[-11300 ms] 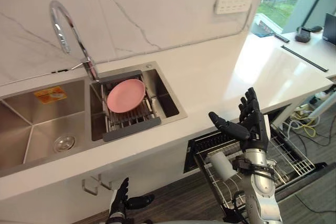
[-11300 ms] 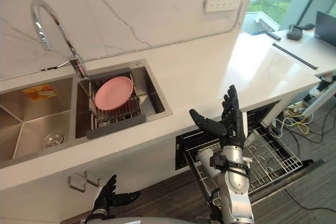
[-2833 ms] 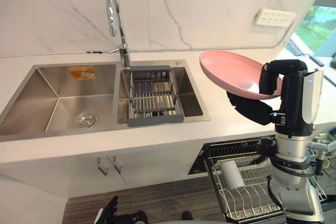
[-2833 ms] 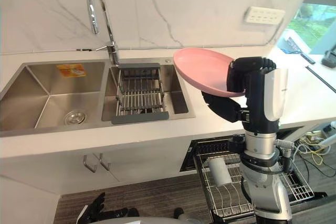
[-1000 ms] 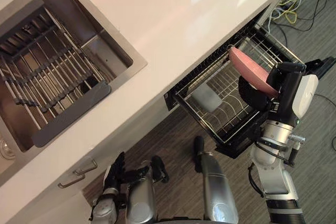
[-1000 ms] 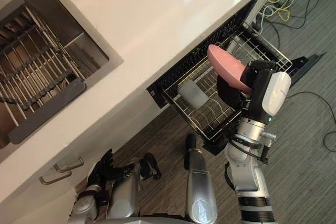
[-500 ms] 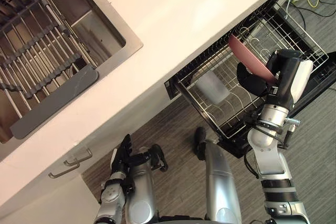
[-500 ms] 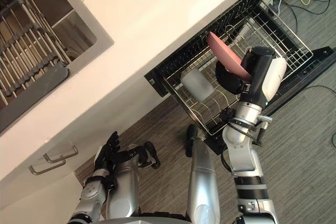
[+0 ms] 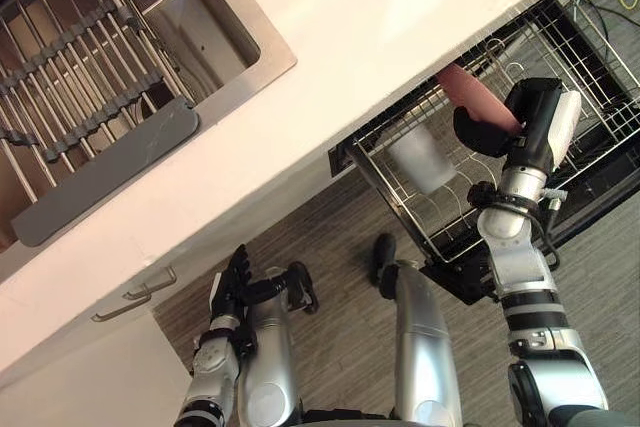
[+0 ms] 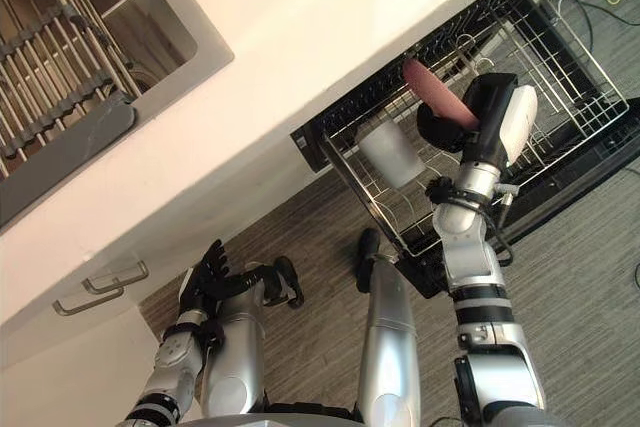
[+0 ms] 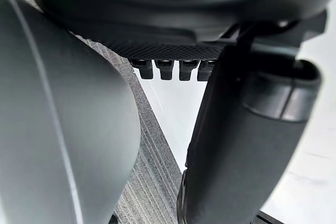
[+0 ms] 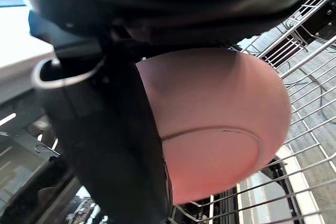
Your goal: Walk over to the sink, pick up the cup, carry it to the dishwasher, place the cup inside the dishwasher, then close the dishwasher door
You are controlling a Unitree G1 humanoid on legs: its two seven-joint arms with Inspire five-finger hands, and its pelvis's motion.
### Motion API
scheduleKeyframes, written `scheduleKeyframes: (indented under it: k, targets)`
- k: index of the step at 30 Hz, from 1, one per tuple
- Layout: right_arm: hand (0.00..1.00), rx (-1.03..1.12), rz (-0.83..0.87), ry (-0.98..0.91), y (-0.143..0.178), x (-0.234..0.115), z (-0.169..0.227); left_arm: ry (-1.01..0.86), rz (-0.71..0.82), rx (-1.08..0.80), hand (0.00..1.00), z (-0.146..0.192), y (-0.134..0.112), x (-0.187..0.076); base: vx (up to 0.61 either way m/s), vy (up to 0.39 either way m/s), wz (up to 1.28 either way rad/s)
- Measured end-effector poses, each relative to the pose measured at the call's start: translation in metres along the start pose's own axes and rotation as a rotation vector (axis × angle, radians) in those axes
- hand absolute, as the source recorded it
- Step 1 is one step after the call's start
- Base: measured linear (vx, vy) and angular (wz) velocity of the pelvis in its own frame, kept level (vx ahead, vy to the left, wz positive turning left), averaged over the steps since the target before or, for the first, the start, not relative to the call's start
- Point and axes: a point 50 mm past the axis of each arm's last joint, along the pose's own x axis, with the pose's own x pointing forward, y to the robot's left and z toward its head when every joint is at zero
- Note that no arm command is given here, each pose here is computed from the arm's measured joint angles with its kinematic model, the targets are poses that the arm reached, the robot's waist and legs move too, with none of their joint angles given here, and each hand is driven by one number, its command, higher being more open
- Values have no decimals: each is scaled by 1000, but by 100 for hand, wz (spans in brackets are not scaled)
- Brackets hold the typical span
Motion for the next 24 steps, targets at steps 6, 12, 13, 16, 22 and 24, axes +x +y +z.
scheduleKeyframes:
  k: [6, 12, 13, 16, 22, 24]
  targets:
    - [0, -76, -27, 9, -10, 15, -2, -4, -3, -9, 100, 1, 0, 0, -3, 4, 5]
    - [0, -188, -34, 9, -19, 24, -9, -6, -7, -9, 100, 1, -1, 1, -3, 0, 1]
    - [0, -209, -35, -1, -22, 25, -9, -6, -9, -9, 100, 1, -1, 1, 0, 0, 0]
    - [100, -233, -40, -15, -26, 28, -9, -7, -19, -7, 100, 2, -1, 1, 0, 0, 0]
    - [100, -255, -37, 15, -28, 27, -16, -9, -22, -5, 100, 2, 0, 1, 0, 0, 0]
    - [100, -253, -34, 34, -28, 27, -20, -9, -22, -5, 100, 2, 0, 1, 0, 0, 0]
